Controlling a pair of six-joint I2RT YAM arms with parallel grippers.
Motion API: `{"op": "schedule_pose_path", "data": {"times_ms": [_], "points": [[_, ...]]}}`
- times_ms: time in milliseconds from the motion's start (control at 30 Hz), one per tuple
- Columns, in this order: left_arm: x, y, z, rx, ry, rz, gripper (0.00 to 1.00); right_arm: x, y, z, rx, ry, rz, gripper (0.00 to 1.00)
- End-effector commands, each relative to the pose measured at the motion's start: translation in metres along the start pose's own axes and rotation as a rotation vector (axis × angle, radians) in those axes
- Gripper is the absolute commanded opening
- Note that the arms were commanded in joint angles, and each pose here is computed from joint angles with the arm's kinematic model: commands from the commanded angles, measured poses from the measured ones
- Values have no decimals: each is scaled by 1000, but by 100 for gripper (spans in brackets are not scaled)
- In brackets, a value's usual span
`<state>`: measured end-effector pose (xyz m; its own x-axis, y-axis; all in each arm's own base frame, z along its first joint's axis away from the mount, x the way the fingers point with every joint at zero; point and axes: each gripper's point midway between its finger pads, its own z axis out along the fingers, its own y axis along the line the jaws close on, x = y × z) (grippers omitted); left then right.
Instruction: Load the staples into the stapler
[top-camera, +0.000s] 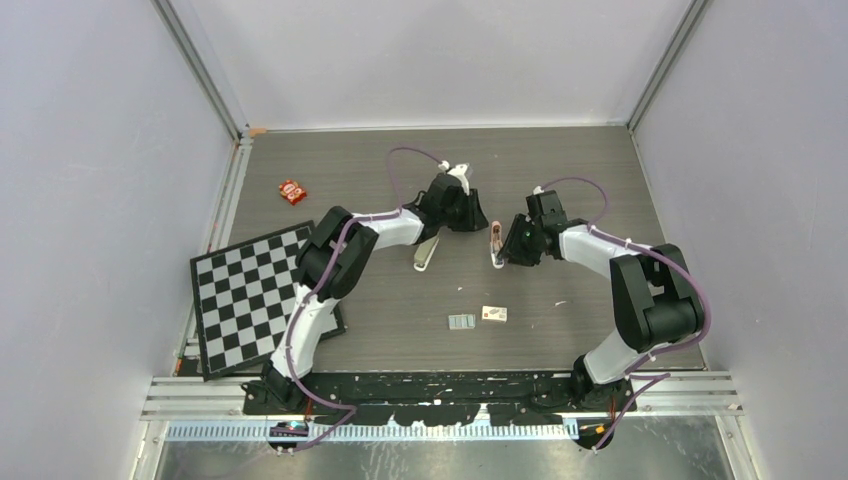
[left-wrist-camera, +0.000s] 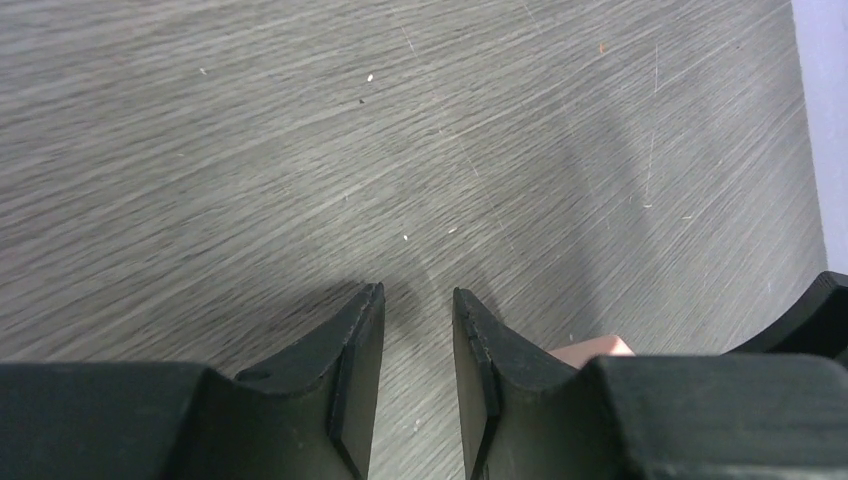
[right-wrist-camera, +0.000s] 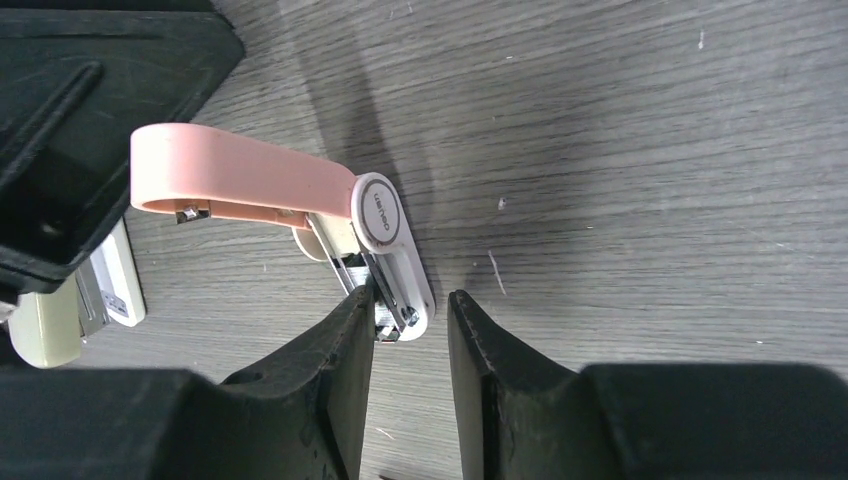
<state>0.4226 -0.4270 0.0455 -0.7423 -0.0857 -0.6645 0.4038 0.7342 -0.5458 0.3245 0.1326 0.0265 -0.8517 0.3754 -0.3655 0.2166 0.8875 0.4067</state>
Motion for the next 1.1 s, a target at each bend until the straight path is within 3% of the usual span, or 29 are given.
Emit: {"op": "schedule_pose_path", "data": {"times_ms": [0, 567, 1067], "points": [[-22, -35, 8, 159, -50, -17, 32, -14, 0, 2, 18, -47, -24, 37], [-4, -65, -1, 313, 14, 0, 29, -8, -10, 10, 51, -33, -23, 36], [5, -80, -18, 283, 30, 71, 28, -8, -11, 9, 60, -35, -21, 35]]}}
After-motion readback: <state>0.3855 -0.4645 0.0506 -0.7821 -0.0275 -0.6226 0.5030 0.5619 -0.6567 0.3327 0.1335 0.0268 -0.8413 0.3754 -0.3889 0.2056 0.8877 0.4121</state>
